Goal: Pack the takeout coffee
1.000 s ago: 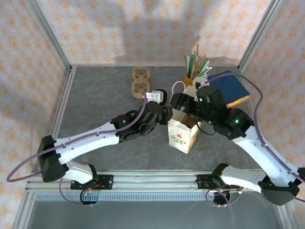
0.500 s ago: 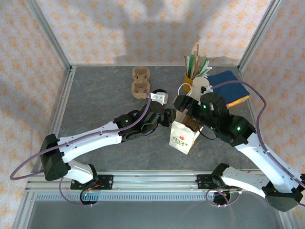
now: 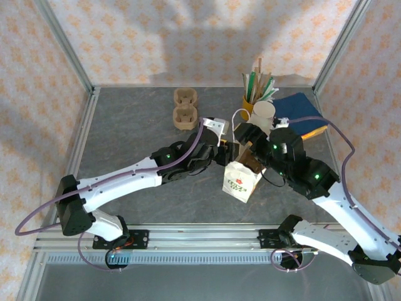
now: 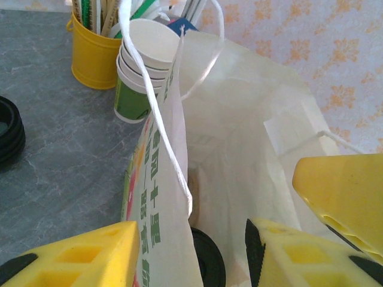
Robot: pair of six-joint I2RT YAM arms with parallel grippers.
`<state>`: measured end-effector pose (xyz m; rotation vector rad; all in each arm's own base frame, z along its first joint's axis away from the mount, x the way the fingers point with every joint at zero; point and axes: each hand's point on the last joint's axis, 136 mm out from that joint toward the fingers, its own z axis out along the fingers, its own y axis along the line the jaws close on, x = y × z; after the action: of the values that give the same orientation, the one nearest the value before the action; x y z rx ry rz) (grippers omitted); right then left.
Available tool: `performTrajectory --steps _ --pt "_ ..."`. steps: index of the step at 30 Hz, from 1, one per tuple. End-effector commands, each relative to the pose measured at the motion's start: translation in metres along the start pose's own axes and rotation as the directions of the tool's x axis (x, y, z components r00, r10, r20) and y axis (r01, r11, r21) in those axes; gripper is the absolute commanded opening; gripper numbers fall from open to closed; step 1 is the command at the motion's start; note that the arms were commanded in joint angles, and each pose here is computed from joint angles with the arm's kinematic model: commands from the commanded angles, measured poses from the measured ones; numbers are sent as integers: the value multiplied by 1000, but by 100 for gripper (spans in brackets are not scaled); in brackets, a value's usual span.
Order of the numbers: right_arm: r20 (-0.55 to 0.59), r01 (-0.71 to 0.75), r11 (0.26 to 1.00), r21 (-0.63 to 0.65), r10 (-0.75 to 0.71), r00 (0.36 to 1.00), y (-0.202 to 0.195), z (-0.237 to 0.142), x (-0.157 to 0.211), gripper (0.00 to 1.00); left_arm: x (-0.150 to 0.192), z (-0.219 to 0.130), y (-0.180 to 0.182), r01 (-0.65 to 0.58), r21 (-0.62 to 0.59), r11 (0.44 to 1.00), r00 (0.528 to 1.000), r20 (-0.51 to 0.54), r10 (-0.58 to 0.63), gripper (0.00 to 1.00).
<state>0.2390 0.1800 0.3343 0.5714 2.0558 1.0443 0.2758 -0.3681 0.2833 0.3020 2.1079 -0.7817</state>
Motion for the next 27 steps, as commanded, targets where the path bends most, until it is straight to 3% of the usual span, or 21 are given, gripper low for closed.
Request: performTrajectory --steps 1,27 --pt "-4 -93 994 -60 93 996 9 -1 0 86 1 1 -10 -35 26 999 999 -21 36 52" --pt "-85 -294 912 -286 281 956 56 -25 -8 87 9 8 -7 -35 13 999 998 -42 35 35"
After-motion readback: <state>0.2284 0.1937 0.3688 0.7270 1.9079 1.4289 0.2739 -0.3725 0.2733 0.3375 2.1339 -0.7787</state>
